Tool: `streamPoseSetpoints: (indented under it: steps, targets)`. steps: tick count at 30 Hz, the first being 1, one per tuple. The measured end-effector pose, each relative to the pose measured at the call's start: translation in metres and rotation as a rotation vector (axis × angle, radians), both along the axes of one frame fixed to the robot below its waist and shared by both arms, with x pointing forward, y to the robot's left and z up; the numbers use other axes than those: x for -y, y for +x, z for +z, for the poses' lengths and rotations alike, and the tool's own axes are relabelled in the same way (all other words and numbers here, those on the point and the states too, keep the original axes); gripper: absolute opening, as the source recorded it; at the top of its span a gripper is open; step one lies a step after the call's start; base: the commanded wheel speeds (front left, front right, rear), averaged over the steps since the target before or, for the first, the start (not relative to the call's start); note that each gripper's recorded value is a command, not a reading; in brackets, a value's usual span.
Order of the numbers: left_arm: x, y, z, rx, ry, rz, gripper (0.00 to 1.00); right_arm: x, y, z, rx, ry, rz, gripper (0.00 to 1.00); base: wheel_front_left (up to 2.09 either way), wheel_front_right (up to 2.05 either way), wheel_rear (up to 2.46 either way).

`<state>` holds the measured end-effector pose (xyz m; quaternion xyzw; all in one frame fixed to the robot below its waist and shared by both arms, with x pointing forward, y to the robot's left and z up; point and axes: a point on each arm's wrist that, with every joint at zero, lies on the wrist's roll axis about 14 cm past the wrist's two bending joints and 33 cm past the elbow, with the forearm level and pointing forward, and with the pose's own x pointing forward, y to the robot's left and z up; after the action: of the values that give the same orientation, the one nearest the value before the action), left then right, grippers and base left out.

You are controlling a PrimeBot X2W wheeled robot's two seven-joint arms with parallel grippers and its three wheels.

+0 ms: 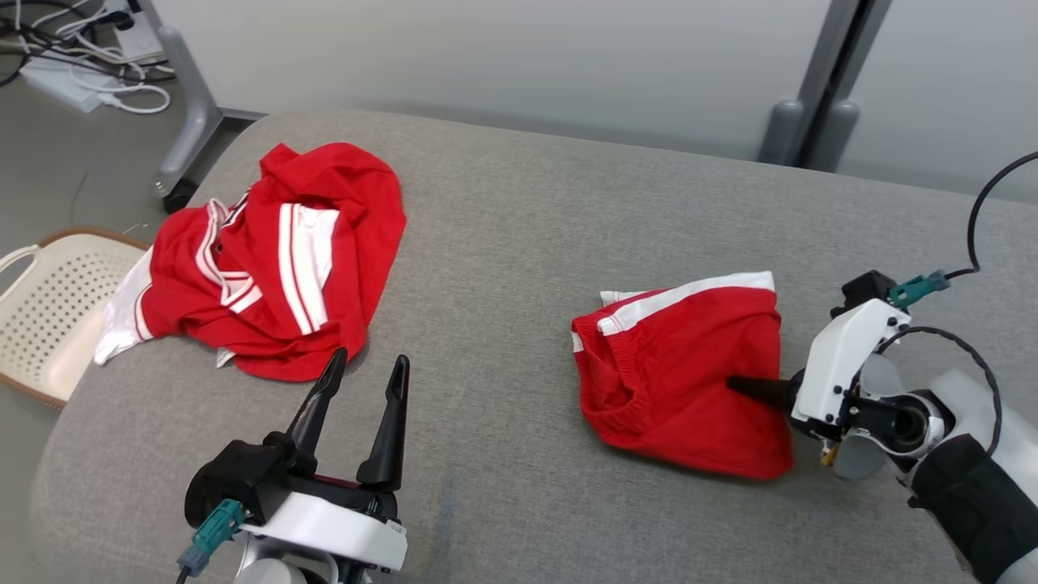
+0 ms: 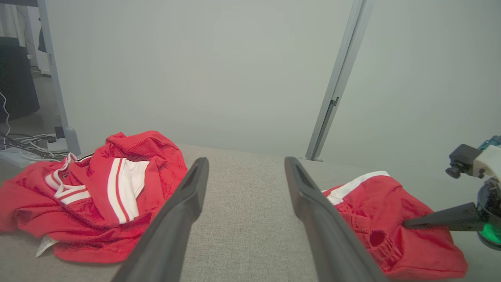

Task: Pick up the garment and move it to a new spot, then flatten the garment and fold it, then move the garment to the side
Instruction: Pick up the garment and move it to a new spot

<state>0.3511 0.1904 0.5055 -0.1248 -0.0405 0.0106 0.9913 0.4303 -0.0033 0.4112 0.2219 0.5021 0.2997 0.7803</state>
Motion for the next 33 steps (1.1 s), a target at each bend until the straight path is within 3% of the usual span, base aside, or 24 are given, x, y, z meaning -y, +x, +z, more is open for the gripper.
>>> streamPoseSetpoints:
  steps: [8,20,26,33]
  targets:
    - [0.019,0.016,0.01,0.037,0.015,-0.07,1.0,0.046,0.024,0.023,0.151,-0.07,-0.058,0.0,0.0,0.0,0.0]
    - [0.083,0.065,0.012,0.068,0.041,-0.279,1.0,0.128,0.055,0.046,0.284,-0.196,-0.152,0.0,0.0,0.0,0.0]
    - [0.119,0.087,-0.004,0.044,0.027,-0.387,1.0,0.188,0.07,0.04,0.288,-0.294,-0.246,0.0,0.0,0.0,0.0]
    - [0.138,0.111,-0.033,0.0,0.022,-0.46,1.0,0.228,0.088,0.027,0.287,-0.373,-0.293,0.0,0.0,0.0,0.0]
